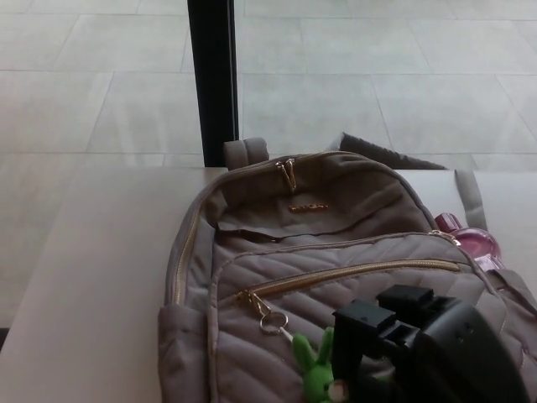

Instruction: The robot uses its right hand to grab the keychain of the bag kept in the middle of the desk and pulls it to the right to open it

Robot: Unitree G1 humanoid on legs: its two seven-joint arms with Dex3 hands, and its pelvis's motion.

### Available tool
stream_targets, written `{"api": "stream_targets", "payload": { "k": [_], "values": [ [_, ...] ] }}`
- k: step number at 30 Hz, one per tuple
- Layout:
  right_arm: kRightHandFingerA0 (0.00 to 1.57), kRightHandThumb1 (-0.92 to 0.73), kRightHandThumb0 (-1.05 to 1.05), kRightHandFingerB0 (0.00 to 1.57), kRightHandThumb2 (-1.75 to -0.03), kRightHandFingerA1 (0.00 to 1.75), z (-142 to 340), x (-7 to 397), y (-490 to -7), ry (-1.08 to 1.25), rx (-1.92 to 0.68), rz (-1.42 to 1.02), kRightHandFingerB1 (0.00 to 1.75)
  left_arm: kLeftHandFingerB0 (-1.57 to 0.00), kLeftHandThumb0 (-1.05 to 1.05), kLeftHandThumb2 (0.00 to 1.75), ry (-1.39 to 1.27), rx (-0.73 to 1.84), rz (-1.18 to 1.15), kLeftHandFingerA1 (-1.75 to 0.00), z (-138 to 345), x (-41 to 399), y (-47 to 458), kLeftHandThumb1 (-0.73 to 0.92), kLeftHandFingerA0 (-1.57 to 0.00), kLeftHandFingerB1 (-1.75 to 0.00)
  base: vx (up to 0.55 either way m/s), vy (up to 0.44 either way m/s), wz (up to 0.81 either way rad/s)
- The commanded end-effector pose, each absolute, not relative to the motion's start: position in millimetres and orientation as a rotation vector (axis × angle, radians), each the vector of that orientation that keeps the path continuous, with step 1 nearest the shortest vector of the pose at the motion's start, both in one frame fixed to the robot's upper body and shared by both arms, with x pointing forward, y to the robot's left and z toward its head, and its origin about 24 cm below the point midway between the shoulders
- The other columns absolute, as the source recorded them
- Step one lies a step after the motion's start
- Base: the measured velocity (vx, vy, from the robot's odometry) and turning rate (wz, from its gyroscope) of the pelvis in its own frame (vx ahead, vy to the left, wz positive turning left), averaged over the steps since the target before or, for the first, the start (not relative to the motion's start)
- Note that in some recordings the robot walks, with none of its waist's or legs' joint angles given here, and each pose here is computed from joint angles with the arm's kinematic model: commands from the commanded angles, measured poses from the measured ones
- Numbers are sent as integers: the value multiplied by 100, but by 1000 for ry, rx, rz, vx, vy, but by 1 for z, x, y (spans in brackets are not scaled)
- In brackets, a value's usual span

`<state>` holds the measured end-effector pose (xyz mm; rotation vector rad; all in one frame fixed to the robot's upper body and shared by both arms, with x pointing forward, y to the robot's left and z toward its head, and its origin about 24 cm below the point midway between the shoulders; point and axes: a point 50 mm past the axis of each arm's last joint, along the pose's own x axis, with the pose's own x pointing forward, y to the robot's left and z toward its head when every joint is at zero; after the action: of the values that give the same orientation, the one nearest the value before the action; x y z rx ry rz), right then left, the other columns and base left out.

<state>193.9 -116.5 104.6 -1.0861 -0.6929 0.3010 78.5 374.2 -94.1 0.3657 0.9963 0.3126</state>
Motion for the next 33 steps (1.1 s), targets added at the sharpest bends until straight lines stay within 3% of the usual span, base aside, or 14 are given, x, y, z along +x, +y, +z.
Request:
{"api": "stream_targets", "payload": {
  "k": [1, 2, 4, 5, 7, 8, 9, 10, 11, 13, 17, 19, 22, 33],
  "values": [
    [118, -40, -53, 86, -142, 175, 78, 192, -131, -538, -1161, 383, 175, -61, -65, 63, 995, 425, 295, -63, -89, 77, 381, 76, -70, -48, 0, 0, 0],
    [127, -43, -54, 91, -139, 175, 78, 192, -130, -544, -1157, 382, 157, -60, -66, 63, 1001, 437, 289, -60, -89, 77, 381, 77, -69, -47, 0, 0, 0],
    [127, -44, -50, 95, -143, 175, 77, 192, -130, -566, -1141, 380, 158, -59, -66, 63, 999, 449, 273, -61, -89, 76, 381, 77, -69, -47, 0, 0, 0],
    [120, -40, -50, 86, -145, 175, 77, 193, -131, -572, -1143, 379, 172, -59, -64, 63, 997, 416, 296, -64, -89, 77, 381, 75, -69, -46, 0, 0, 0],
    [121, -42, -48, 86, -132, 175, 78, 194, -133, -561, -1167, 395, 149, -58, -64, 63, 986, 386, 307, -66, -89, 79, 381, 76, -68, -48, 0, 0, 0],
    [120, -47, -49, 84, -116, 175, 78, 194, -134, -556, -1190, 405, 130, -60, -63, 63, 984, 382, 307, -67, -89, 79, 381, 76, -70, -49, 0, 0, 0],
    [120, -47, -49, 84, -116, 175, 79, 194, -135, -554, -1213, 413, 130, -60, -63, 63, 984, 384, 307, -67, -89, 79, 381, 76, -70, -49, 0, 0, 0],
    [110, -56, -55, 75, -99, 172, 78, 195, -138, -526, -1260, 446, 102, -65, -65, 63, 990, 423, 298, -66, -89, 79, 381, 76, -74, -50, 0, 0, 0],
    [103, -69, -63, 54, -80, 164, 77, 195, -140, -491, -1314, 481, 77, -64, -66, 63, 1000, 453, 285, -61, -89, 78, 381, 78, -74, -49, 0, 0, 0],
    [97, -75, -70, 47, -69, 164, 75, 194, -142, -481, -1363, 512, 66, -63, -66, 63, 1001, 461, 278, -61, -89, 78, 380, 77, -75, -50, 0, 0, 0],
    [93, -75, -74, 43, -71, 165, 73, 192, -144, -498, -1390, 522, 67, -65, -67, 63, 1003, 467, 273, -62, -89, 78, 380, 78, -73, -50, 0, 0, 0],
    [105, -72, -77, 43, -67, 163, 72, 189, -143, -500, -1398, 539, 75, -66, -65, 63, 1004, 461, 285, -64, -90, 77, 380, 78, -76, -50, 0, 0, 0],
    [97, -75, -69, 41, -69, 164, 71, 185, -144, -515, -1420, 603, 74, -68, -64, 63, 993, 451, 294, -64, -89, 78, 380, 78, -79, -52, 0, 0, 0],
    [98, -74, -69, 47, -68, 160, 68, 182, -150, -564, -1512, 748, 72, -76, -62, 64, 975, 435, 301, -71, -90, 79, 378, 79, -85, -56, 0, 0, 0]
  ]
}}
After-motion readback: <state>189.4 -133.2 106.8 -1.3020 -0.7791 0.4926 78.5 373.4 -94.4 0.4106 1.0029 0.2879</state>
